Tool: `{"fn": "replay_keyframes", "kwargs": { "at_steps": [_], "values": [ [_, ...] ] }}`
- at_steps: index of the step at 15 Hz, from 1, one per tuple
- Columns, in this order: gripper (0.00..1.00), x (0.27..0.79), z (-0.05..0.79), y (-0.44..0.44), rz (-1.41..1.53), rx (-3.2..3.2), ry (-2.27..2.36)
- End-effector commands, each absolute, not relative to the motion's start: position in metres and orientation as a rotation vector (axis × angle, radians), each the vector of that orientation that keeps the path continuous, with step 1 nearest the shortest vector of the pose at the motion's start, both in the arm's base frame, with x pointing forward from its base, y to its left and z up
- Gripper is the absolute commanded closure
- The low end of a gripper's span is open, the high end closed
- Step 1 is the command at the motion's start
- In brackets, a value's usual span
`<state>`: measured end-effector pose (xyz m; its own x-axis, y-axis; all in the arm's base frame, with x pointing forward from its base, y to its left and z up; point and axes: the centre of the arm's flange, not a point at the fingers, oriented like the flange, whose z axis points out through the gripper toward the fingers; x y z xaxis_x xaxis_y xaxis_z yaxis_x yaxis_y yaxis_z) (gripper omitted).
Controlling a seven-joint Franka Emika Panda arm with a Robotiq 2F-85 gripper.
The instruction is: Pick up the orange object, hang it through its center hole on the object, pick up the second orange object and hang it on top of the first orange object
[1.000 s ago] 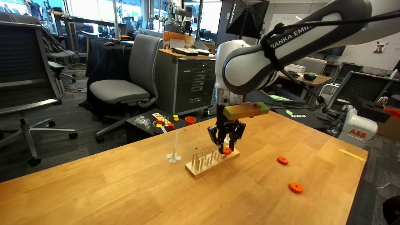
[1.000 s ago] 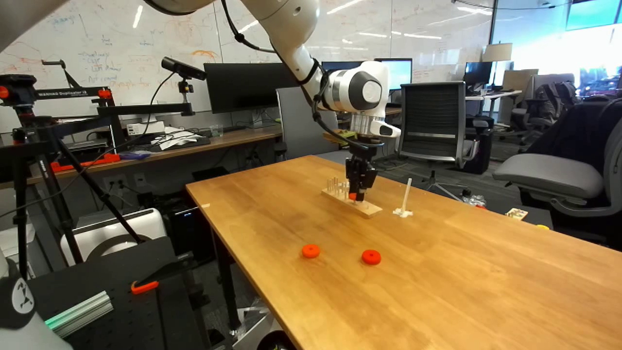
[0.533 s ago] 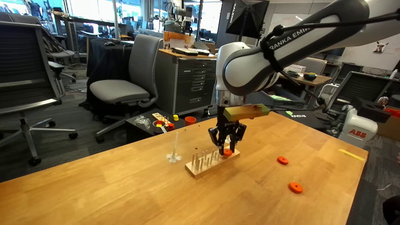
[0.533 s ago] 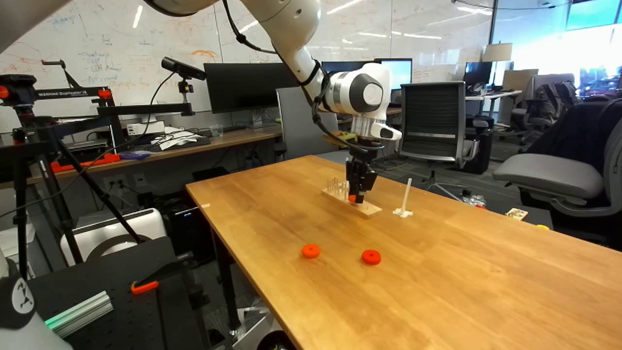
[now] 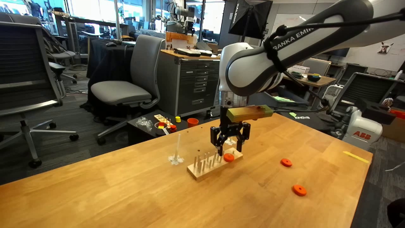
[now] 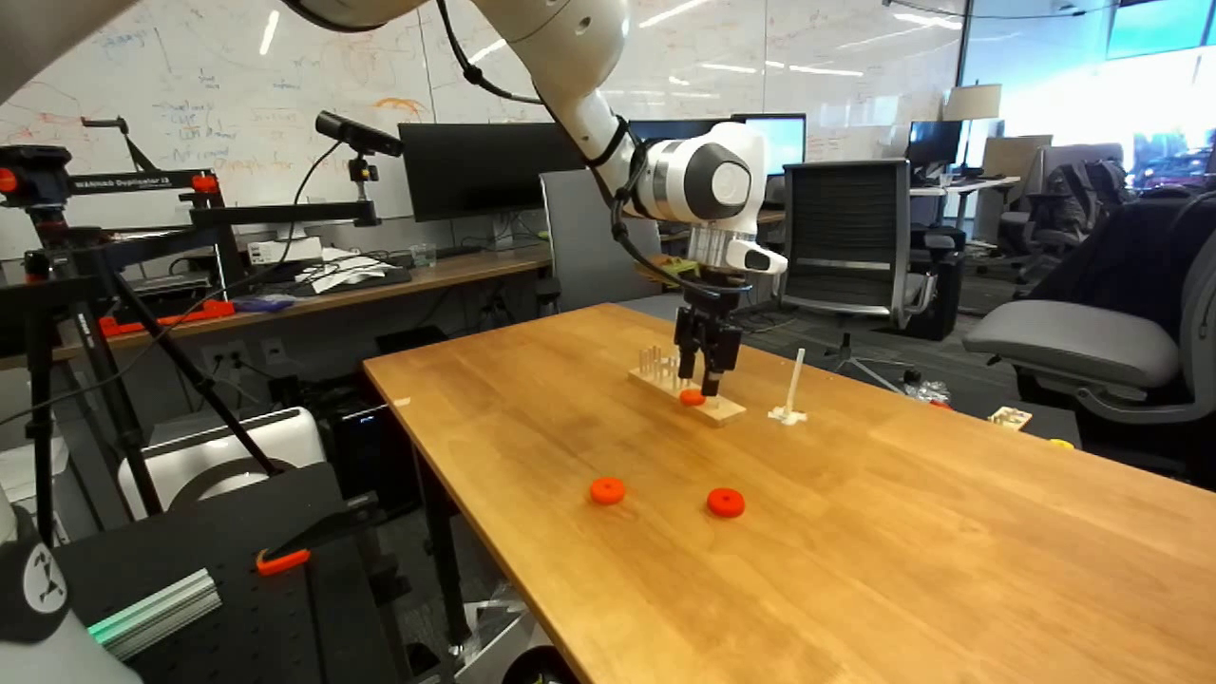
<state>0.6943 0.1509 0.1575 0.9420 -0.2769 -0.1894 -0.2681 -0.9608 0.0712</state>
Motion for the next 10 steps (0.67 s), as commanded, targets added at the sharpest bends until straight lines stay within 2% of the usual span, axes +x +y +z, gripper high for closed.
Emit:
{"fn": "replay_keyframes", "kwargs": {
  "at_steps": [1, 4, 10],
  "values": [
    [0.00, 0.684, 0.205, 0.161, -0.270, 3.051, -0.375],
    [0.00, 0.667, 0.237, 0.177, -0.294, 3.066, -0.332],
    [0.00, 0.589, 0.252, 0.190, -0.393, 2.971, -0.207]
  ]
}}
